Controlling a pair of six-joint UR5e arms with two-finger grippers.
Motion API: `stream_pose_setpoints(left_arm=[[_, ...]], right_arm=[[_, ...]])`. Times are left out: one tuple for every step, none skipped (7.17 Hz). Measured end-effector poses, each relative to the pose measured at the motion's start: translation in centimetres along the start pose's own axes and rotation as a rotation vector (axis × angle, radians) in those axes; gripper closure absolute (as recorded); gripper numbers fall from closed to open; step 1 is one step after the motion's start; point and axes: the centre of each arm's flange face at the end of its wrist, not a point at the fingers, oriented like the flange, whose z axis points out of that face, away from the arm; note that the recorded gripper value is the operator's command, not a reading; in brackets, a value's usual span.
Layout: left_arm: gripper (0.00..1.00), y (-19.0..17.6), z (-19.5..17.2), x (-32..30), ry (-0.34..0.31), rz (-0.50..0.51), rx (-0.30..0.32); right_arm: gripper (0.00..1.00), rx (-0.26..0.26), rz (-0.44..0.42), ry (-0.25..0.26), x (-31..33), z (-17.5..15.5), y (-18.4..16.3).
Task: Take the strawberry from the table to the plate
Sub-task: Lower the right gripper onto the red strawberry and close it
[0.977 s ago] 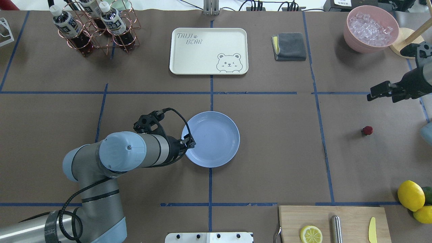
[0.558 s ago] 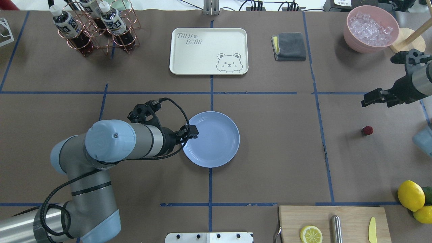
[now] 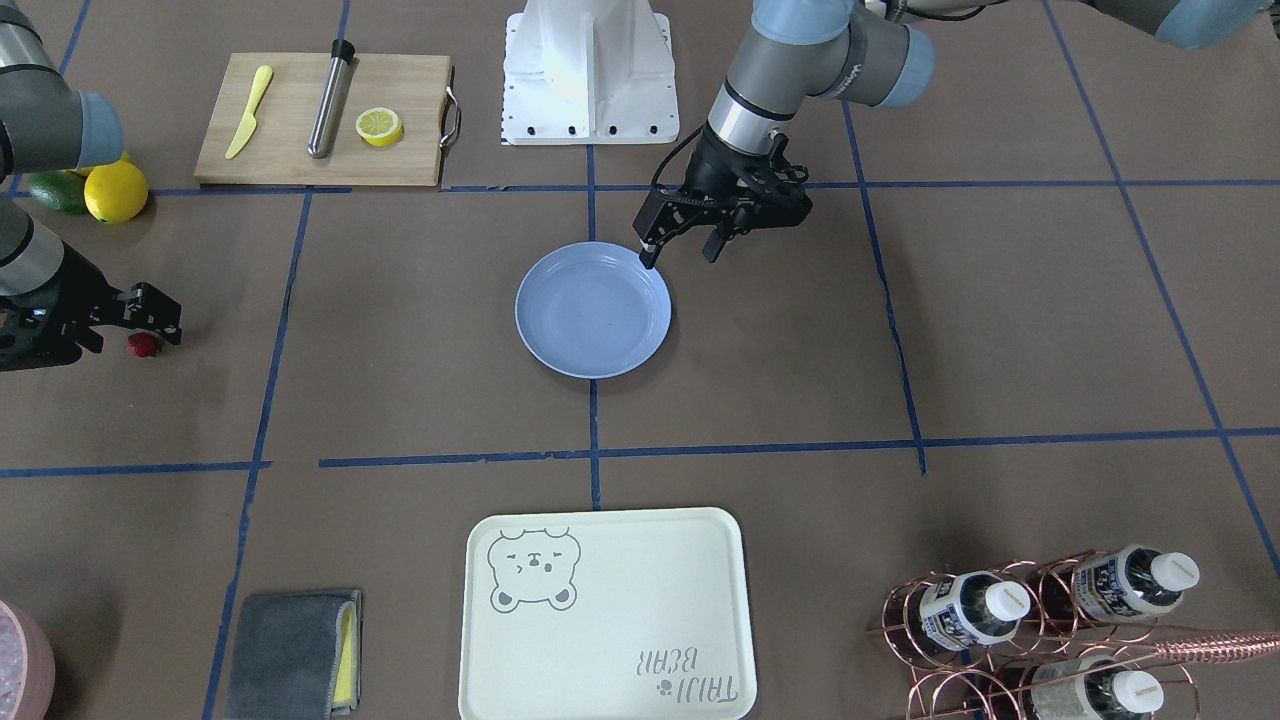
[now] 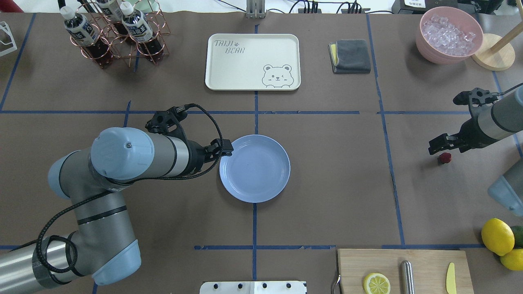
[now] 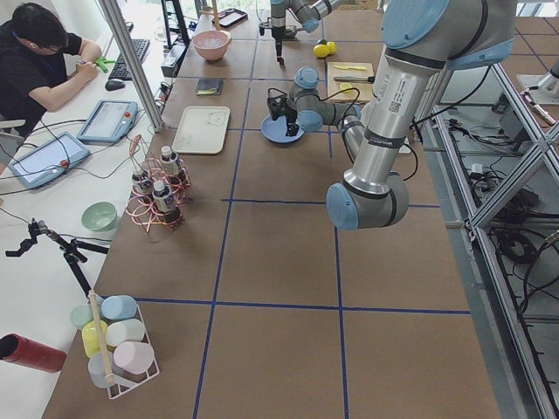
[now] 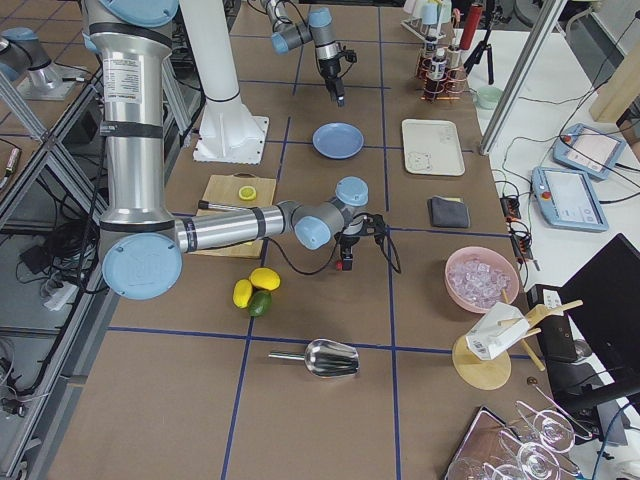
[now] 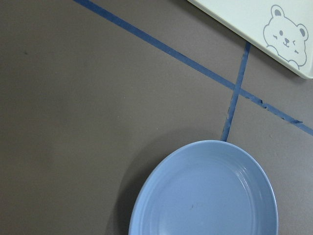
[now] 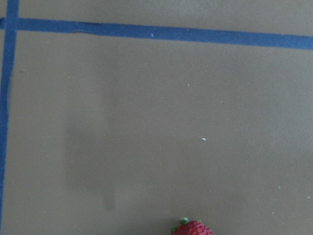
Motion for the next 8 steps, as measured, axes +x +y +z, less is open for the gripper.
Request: stream_pose_setpoints(left_arm=[[0.00, -0.03, 0.01, -0.02, 0.000, 0.000, 0.001], [0.00, -0.07, 0.04, -0.05, -0.001, 0.000, 0.001], [0.00, -0.10, 0.05, -0.06, -0.002, 0.000, 0.002], [0.00, -0.13, 0.08, -0.10, -0.002, 0.000, 0.002], [0.00, -0.15, 0.12, -0.17, -0.003, 0.000, 0.003], [0.00, -0.17, 0.19, -0.24, -0.005, 0.001, 0.003], [0.00, -0.18, 0.22, -0.26, -0.006, 0.001, 0.003], [0.00, -0.18, 0.20, -0.23, -0.005, 0.002, 0.004]], right_arm=[[0.13, -0.006, 0.000, 0.003, 0.15, 0.33, 0.06], [0.19, -0.008, 0.001, 0.006, 0.31, 0.48, 0.09], [0.22, -0.010, 0.002, 0.007, 0.39, 0.58, 0.12], [0.27, -0.012, 0.003, 0.009, 0.49, 0.67, 0.14], [0.38, -0.014, 0.004, 0.010, 0.53, 0.78, 0.12], [0.60, -0.015, 0.004, 0.011, 0.49, 0.84, 0.05], [0.85, -0.015, 0.005, 0.011, 0.48, 0.90, 0.00], [1.00, -0.015, 0.007, 0.014, 0.53, 0.97, -0.02]])
